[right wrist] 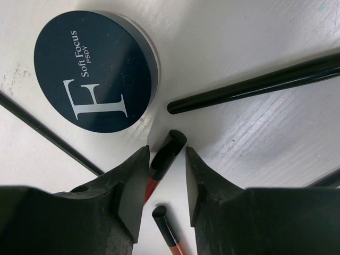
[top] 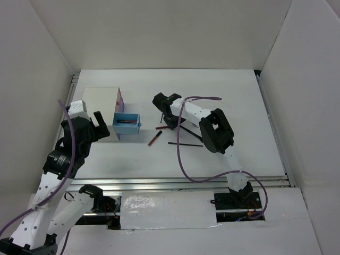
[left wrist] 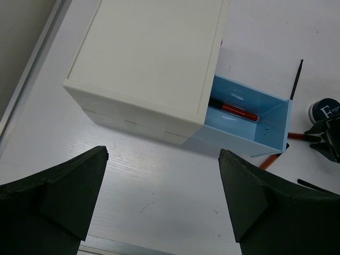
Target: Organize the makeup
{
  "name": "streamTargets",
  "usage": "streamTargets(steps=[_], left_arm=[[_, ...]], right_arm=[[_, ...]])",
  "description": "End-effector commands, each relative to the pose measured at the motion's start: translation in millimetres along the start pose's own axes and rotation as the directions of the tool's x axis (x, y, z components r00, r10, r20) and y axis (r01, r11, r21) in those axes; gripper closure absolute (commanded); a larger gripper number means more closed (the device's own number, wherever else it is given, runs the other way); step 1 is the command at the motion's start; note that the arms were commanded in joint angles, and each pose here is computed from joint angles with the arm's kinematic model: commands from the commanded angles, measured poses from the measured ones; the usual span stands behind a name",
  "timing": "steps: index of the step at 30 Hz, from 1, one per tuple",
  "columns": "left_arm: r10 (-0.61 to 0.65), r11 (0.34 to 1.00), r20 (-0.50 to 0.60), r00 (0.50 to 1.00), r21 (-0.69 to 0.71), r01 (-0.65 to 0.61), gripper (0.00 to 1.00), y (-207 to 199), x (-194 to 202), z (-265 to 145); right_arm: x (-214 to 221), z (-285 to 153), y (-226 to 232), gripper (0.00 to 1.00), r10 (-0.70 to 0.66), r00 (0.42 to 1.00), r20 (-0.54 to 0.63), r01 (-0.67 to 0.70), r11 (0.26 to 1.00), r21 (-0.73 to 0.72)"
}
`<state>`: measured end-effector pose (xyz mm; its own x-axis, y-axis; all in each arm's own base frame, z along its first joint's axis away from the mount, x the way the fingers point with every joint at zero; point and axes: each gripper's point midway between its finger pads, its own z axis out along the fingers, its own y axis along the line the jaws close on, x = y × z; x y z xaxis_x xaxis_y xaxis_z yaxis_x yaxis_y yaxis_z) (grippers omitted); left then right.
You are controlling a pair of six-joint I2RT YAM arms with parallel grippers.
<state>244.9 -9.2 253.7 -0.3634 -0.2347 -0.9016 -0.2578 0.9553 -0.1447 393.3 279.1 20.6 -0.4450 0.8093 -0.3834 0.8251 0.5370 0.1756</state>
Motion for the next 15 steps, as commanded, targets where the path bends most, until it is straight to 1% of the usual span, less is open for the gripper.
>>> streamTargets(steps=[1,3,10,12,15], left_arm=[[-0.021,1.000,0.037,0.999,-0.002,0.022,0.01,0.6,-7.7,-2.8],[-0.021,1.000,0.037,0.999,-0.004,0.022,0.01,1.0,-7.5,-2.9],[-0.022,1.000,0.038,0.999,-0.002,0.022,0.01,0.7,-7.6,-3.3],[-0.022,1.000,0.038,0.999,-0.002,0.022,0.01,0.7,-7.6,-3.3],[-0.022,1.000,0.040,0.999,0.000,0.022,0.01,0.2,-7.9,-3.3]], right_arm=[[-3.2,5.4,-4.0,0.60,0.023,1.000,0.001,-0.023,0.999,0.024],[-3.1,5.7,-4.0,0.63,0.030,0.999,-0.011,-0.030,0.999,0.027],[-0.8,6.4,1.1,0.69,0.059,0.997,-0.052,-0.058,0.998,0.020],[-0.4,7.0,1.3,0.78,0.064,0.996,-0.056,-0.063,0.998,0.021],[-0.1,6.5,4.6,0.80,0.075,0.995,-0.070,-0.075,0.997,0.014]])
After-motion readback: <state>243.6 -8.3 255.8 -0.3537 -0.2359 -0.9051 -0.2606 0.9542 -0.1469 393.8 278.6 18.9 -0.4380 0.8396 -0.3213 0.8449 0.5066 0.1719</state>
